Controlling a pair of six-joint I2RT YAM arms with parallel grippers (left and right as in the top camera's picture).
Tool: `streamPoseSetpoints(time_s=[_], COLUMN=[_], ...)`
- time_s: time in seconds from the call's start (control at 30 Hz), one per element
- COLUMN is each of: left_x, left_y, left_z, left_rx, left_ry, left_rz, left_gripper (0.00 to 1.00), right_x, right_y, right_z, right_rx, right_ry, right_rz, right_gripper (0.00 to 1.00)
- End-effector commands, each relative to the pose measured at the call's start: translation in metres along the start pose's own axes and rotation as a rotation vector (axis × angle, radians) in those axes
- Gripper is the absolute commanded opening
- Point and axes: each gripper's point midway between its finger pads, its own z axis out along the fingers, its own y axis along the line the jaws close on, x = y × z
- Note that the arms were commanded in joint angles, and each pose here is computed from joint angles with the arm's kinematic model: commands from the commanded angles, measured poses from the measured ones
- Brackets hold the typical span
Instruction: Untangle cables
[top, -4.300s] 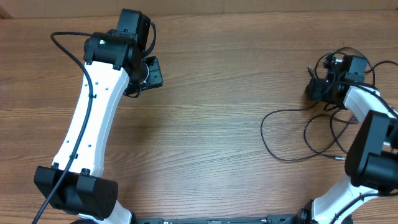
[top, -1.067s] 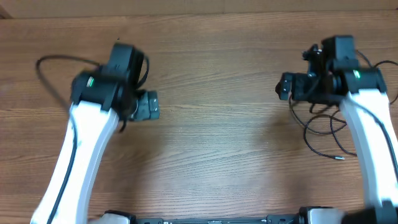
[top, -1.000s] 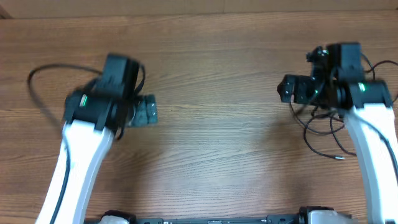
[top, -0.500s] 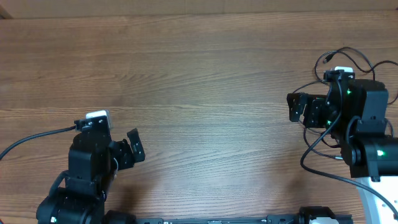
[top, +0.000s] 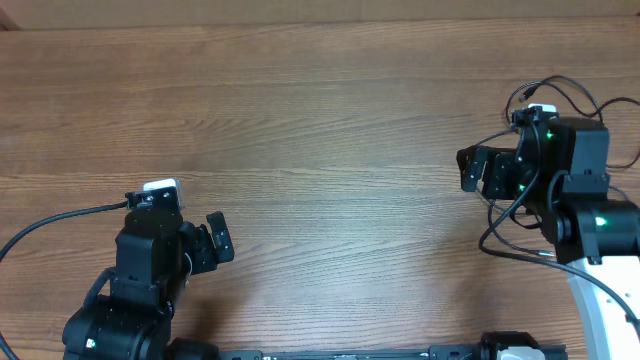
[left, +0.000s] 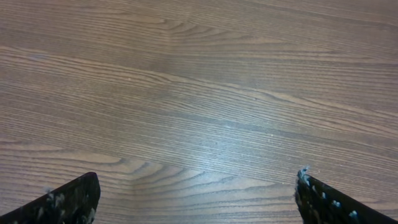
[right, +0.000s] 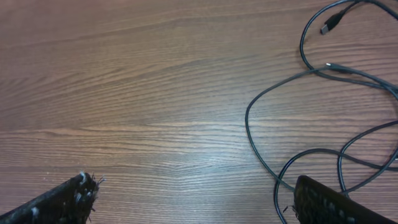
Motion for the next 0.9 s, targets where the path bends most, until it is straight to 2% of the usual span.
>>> streamPoseSetpoints(time_s=[0.0,0.5,0.87], left_x=[0.002,0.002,0.002], left_y=[0.003,0.003,0.003], left_z=[0.002,0.002,0.002], left_rx=[-0.018,-0.018,-0.018], left_ry=[0.003,0.003,0.003], left_rz=[-0.019,-0.019,-0.019], left_gripper=[1.00,1.00,1.00], right_x=[0.003,-0.001,-0.012], right_y=[-0.004,-0.002,0.006], right_z=[0.007,-0.006,-0.059], right_rx=[0.017,0.013,-0.008], right_ry=[0.019,-0.023,-0.200], right_rz=[0.008,0.003,-0.020], right_gripper=[1.00,1.00,1.00])
